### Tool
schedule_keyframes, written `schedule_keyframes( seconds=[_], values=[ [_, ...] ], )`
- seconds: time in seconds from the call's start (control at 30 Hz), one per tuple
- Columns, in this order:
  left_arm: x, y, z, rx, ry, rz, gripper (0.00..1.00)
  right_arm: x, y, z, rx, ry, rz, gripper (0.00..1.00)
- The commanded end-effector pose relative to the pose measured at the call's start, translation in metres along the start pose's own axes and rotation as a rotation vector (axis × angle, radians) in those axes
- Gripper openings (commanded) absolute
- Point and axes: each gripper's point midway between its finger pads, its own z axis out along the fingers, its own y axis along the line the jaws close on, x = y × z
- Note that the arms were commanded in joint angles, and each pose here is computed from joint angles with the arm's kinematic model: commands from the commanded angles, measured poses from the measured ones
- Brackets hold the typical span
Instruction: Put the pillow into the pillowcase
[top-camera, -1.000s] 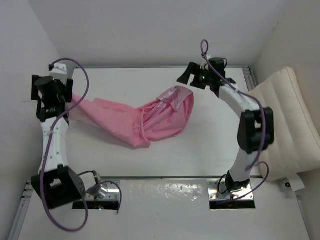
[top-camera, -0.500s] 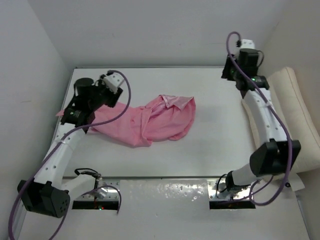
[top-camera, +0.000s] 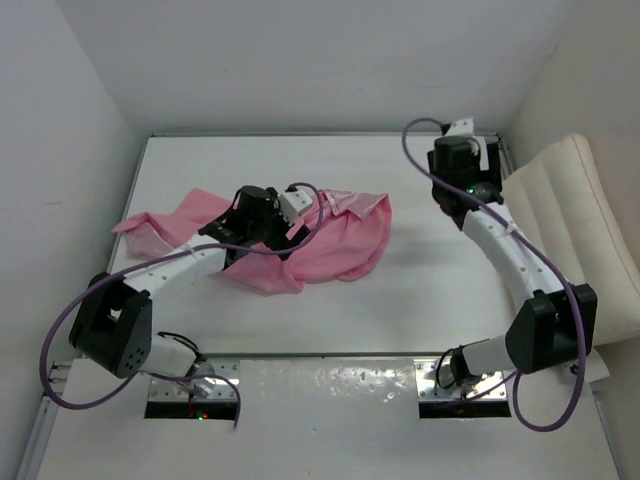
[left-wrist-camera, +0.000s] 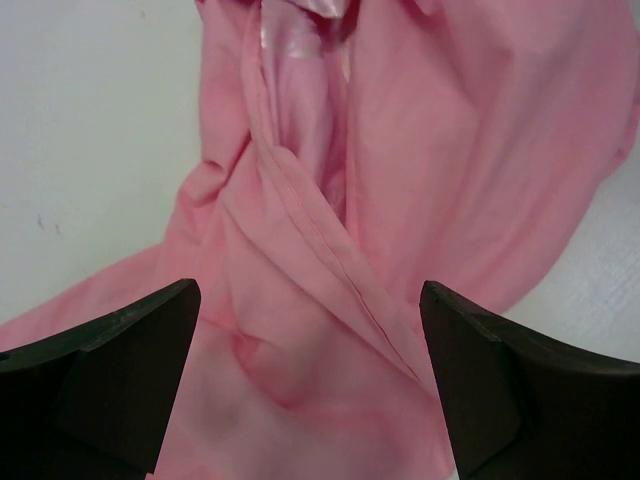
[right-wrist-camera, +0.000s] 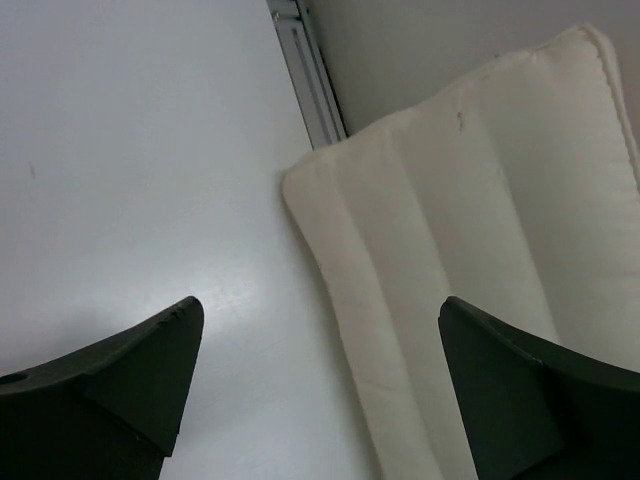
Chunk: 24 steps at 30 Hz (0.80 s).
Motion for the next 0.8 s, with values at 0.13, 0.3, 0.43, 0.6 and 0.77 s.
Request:
schedule_keyframes(
  seconds=[0.13, 0.3, 0.43, 0.6, 0.77],
  values=[
    [-0.022, 0.017, 0.001, -0.095, -0.095, -0.008, 0.91, -0.019, -0.03, -0.014, 0.004, -0.151, -0.057, 0.99],
    [-0.018, 0.017, 0.001, -0.1, -0.084, -0.006, 0.91, -0.075, 0.001, -0.033, -0.24, -0.329, -0.185, 0.99],
    [-0.02, 0.018, -0.002, -0.112, -0.092, -0.005, 0.91, -0.081, -0.009, -0.011, -0.218, -0.256, -0.142, 0.99],
    [-0.019, 0.024, -0.004, -0.138, -0.086, 0.01, 0.91, -0.074, -0.021, -0.007, -0.171, -0.21, -0.196, 0.95],
    [-0.019, 0.026, -0.009, -0.152, -0.09, 0.021, 0.91, -0.047, -0.051, -0.011, -0.212, -0.193, -0.205, 0.92]
  ],
)
